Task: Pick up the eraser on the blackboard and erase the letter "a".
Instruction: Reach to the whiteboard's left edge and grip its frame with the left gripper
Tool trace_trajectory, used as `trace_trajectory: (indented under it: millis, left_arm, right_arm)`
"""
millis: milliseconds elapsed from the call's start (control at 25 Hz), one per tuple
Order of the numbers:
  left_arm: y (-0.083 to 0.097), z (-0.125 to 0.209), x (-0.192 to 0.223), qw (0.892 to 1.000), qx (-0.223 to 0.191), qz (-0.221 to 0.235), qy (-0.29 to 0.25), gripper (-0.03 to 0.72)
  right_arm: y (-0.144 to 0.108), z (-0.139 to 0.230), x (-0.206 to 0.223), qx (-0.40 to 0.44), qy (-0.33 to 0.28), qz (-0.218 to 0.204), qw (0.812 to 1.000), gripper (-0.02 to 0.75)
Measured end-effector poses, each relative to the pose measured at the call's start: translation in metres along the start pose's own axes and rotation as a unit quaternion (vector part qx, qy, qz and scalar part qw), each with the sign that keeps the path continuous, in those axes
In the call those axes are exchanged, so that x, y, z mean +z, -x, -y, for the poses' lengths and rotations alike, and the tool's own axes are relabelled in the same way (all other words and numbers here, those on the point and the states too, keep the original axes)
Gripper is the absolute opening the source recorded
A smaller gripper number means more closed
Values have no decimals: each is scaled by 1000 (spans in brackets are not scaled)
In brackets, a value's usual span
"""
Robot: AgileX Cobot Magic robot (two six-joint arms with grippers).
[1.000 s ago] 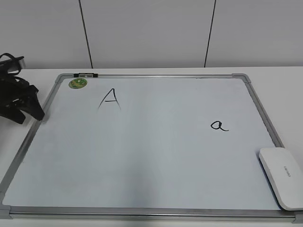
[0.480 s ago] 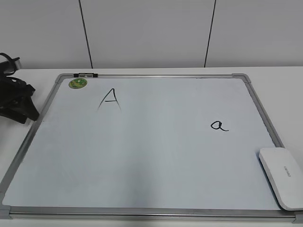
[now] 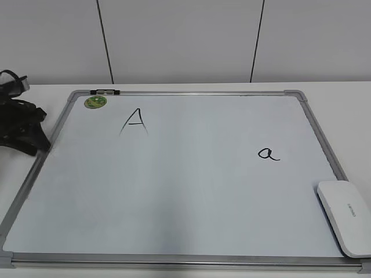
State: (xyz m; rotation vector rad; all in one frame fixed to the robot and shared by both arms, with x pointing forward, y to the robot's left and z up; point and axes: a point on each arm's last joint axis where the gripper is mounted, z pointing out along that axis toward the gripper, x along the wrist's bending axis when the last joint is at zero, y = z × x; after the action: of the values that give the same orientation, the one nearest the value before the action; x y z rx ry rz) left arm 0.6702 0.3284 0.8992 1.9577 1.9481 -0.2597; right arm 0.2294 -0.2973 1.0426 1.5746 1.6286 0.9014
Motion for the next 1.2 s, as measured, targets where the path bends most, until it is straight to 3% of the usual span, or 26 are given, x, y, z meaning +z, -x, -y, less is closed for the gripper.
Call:
trace_trajectory:
  millis: [320,680,1000,1200]
  left_arm:
    - [0,-4,1,1000,0,7,-4,193]
    - [-2,-3,6,1000,-3,10,-10,173]
    - [-1,-4,6,1000,-6,15,-9,52]
    - [-1,-4,6,1000,-6,16,-9,36]
  right_arm:
    - [0,0,0,0,0,0,1000,587]
    - [0,0,0,0,0,0,1000,587]
    - [0,0,0,0,0,0,1000,587]
    - [0,0,0,0,0,0,1000,587]
